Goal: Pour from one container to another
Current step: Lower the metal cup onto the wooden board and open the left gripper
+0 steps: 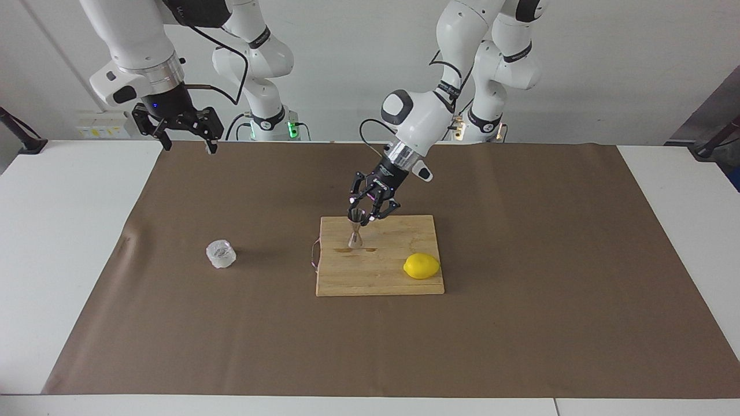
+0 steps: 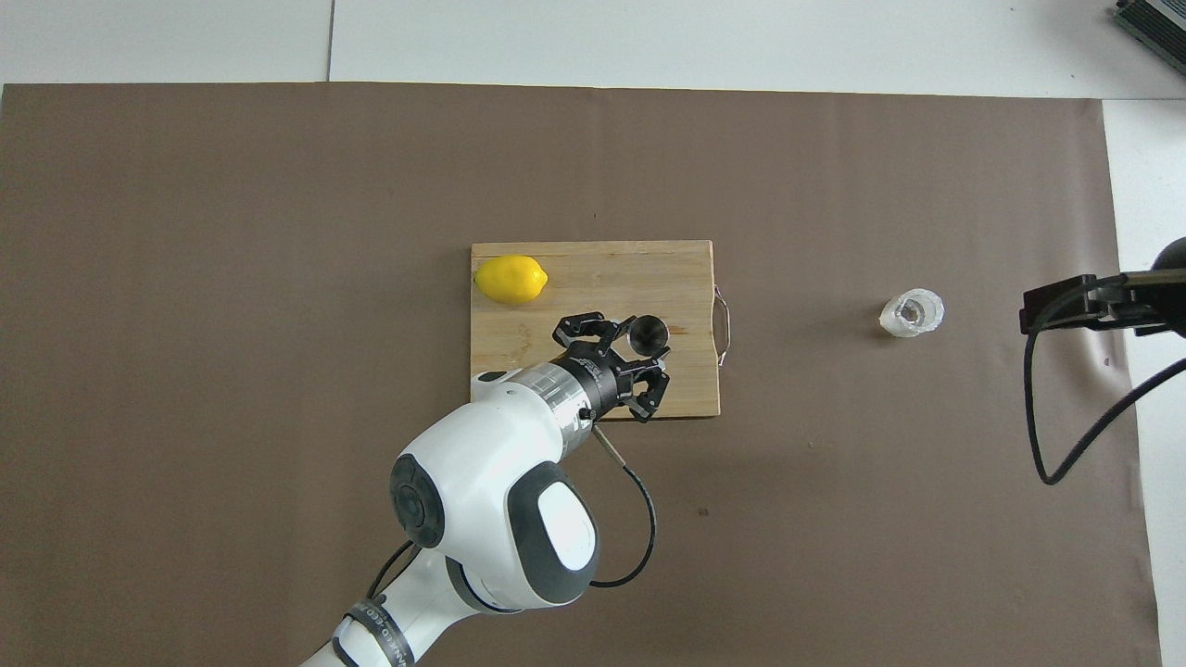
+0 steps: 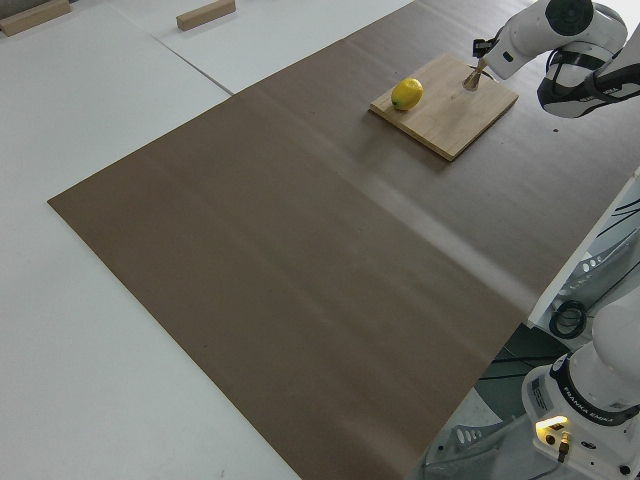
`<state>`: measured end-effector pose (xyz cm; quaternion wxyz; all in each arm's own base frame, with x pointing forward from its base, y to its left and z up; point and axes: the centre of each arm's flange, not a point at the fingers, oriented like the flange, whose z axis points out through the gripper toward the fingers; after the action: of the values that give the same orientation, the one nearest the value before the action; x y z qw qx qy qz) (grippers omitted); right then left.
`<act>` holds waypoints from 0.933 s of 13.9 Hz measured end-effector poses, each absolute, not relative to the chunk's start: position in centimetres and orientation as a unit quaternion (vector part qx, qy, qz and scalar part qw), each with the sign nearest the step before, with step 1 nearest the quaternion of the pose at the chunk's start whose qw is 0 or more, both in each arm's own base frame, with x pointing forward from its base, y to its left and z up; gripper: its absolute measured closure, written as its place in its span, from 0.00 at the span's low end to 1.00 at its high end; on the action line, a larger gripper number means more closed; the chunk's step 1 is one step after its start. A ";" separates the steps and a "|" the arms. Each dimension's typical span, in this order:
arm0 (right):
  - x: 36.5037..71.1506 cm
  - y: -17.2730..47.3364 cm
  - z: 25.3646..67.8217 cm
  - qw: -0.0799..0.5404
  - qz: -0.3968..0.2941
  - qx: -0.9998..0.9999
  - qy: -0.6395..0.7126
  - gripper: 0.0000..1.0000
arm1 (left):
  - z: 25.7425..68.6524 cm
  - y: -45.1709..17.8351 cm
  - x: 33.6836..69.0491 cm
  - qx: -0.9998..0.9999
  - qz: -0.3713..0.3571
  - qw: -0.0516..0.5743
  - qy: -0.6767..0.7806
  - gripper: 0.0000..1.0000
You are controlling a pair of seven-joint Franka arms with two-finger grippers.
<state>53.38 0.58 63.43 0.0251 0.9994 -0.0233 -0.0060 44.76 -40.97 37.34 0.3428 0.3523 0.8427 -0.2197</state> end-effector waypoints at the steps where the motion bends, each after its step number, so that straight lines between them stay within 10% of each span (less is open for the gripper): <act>1: 53.4 0.6 63.4 0.025 -0.006 0.999 -0.023 0.00 | 37.0 -41.0 44.8 0.352 -0.219 0.341 0.844 0.50; 6: 53.4 0.6 63.4 0.025 -0.006 0.999 -0.023 0.00 | 36.3 -41.7 44.5 0.355 -0.216 0.338 0.844 0.50; 11: 53.4 0.6 63.4 0.025 -0.006 0.999 -0.023 0.00 | 36.9 -41.8 44.8 0.353 -0.219 0.344 0.842 0.00; 13: 53.4 0.6 63.4 0.025 -0.006 0.999 -0.023 0.00 | 38.0 -42.1 45.0 0.353 -0.226 0.350 0.838 0.00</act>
<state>53.38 0.58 63.43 0.0251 0.9994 -0.0233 -0.0059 45.02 -42.10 38.02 0.3503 0.3529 0.8375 -0.2263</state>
